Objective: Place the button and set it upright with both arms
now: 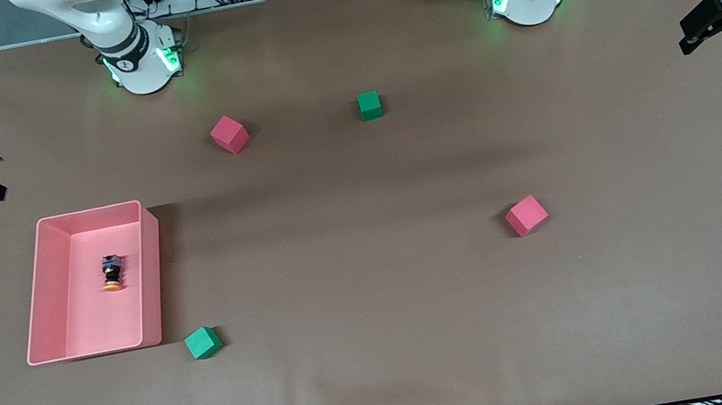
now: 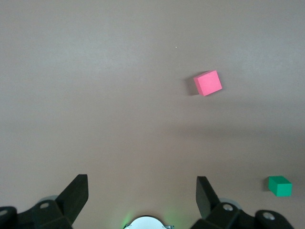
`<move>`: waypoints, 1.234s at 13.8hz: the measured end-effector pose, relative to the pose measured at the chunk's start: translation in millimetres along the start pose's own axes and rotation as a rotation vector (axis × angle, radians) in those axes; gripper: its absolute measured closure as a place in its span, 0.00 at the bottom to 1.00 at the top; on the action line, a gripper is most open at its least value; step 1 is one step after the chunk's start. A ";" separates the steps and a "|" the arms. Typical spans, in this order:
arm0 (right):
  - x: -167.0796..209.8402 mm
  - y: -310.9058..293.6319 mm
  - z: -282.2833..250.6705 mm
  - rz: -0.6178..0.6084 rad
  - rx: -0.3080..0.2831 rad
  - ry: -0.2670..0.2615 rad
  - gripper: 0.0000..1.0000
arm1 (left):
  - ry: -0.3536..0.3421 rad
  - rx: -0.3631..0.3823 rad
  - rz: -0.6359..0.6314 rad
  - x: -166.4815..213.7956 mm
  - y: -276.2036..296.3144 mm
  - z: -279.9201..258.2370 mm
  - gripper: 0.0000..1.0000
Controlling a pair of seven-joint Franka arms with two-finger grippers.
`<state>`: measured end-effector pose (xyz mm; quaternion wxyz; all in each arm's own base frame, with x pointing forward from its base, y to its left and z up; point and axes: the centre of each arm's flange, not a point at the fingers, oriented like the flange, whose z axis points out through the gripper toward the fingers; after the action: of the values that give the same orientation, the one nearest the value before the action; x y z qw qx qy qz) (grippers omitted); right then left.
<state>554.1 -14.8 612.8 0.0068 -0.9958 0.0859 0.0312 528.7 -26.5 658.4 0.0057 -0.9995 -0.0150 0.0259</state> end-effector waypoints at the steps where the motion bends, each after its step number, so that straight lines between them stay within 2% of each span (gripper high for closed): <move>1: 9.9 -0.9 18.0 -0.004 -0.006 -0.033 0.00 | 0.000 0.000 0.007 -0.3 3.7 -0.2 0.00; 4: 39.2 4.4 82.0 0.002 -0.022 -0.132 0.00 | 0.005 -0.003 0.015 -1.1 8.3 -2.0 0.00; 6: 57.6 13.1 129.4 -0.018 -0.023 -0.147 0.00 | 0.012 -0.029 0.019 -1.5 11.3 -4.9 0.00; 9: 65.1 29.3 204.7 -0.026 -0.019 -0.122 0.00 | 0.031 -0.037 0.019 0.5 12.0 -6.9 0.00; 11: 58.7 40.6 260.2 -0.047 -0.016 -0.078 0.00 | 0.037 -0.037 0.019 1.1 12.0 -7.5 0.00; 13: 50.1 48.0 311.0 -0.078 -0.016 -0.057 0.00 | 0.040 -0.038 0.019 1.1 12.1 -8.2 0.00; 17: 56.8 56.2 374.5 -0.111 -0.023 -0.030 0.00 | 0.043 -0.038 0.018 0.8 11.8 -9.5 0.00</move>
<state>577.5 -72.7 235.1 -0.0016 -0.9984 0.0302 0.0468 530.3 -38.3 667.7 -0.0131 -0.9999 -0.0063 0.0040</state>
